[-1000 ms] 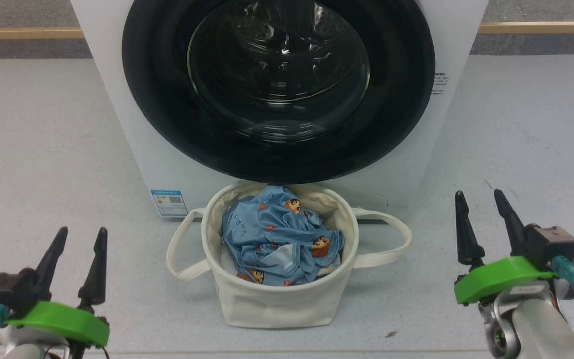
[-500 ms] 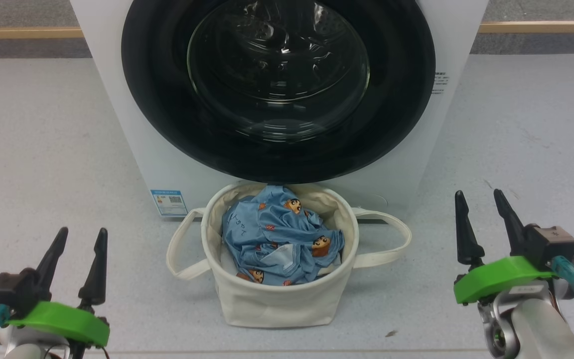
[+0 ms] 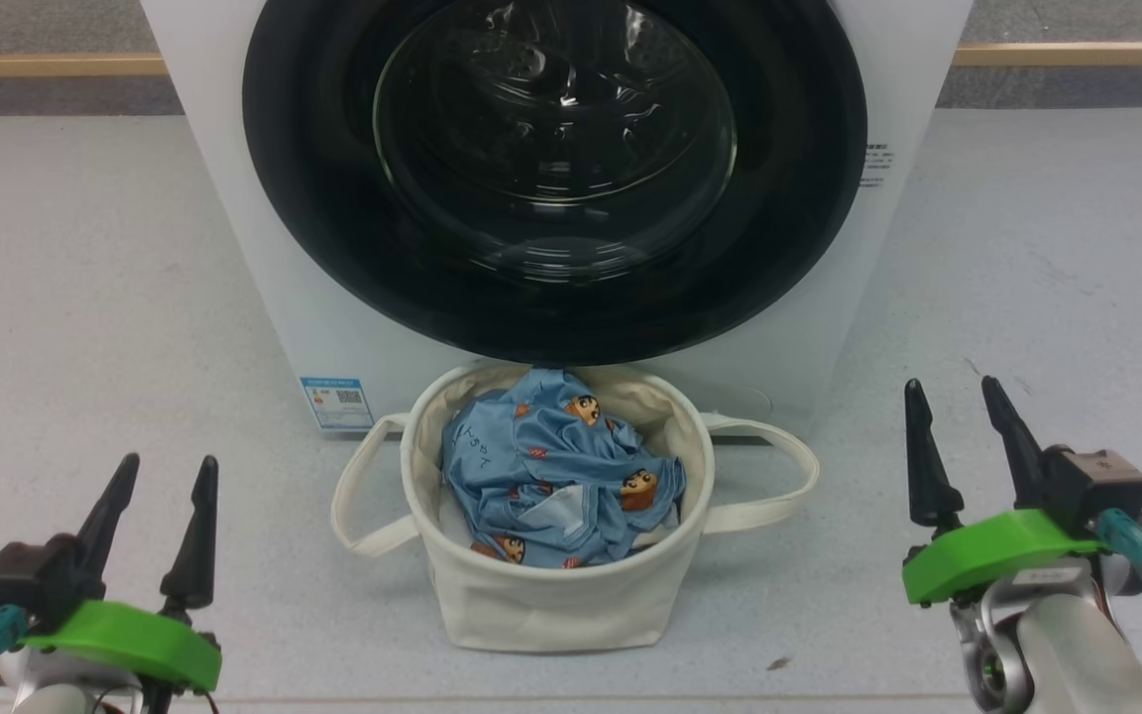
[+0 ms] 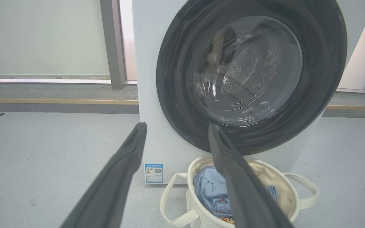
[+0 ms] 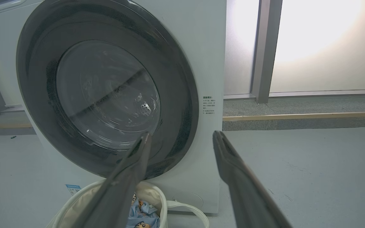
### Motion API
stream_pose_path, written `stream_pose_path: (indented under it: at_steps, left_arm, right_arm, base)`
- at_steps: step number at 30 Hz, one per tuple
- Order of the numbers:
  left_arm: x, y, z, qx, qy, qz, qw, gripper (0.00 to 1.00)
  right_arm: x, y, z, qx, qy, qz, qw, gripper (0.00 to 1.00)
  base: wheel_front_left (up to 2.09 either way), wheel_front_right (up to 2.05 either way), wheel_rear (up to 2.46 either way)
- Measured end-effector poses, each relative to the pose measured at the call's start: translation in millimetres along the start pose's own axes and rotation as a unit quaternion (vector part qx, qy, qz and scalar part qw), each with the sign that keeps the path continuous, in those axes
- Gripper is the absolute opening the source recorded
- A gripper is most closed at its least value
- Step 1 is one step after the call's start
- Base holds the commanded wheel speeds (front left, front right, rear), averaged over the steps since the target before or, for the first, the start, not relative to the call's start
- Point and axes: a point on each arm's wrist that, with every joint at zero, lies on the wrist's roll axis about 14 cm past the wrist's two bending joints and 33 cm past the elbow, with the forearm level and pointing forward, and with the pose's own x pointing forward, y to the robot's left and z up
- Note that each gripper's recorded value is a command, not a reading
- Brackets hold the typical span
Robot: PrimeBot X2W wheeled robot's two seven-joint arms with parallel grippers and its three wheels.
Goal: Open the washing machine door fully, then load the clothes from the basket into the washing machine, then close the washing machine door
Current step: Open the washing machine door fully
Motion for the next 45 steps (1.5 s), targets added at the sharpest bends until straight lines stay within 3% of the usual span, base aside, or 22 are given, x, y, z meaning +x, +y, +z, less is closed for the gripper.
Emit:
stream_pose_path:
  at_steps: [14, 32, 45]
  left_arm:
    - [0, -5, -4, 0.014, 0.007, -0.009, 1.0, 1.0]
    - [0, -14, -6, 0.016, 0.009, -0.024, 1.0, 1.0]
    - [2, -21, -6, 0.01, 0.009, -0.035, 0.999, 1.0]
  right_arm:
    - [0, 1, 0, 0.002, 0.0, 0.0, 1.0, 1.0]
    - [-2, 2, -2, 0.005, 0.003, 0.001, 1.0, 1.0]
    - [-2, 0, -6, 0.007, 0.008, -0.002, 1.0, 1.0]
  base:
    - [1.4, 0.5, -1.89]
    - [1.0, 1.34, -2.34]
    - [0.41, 0.41, -0.81]
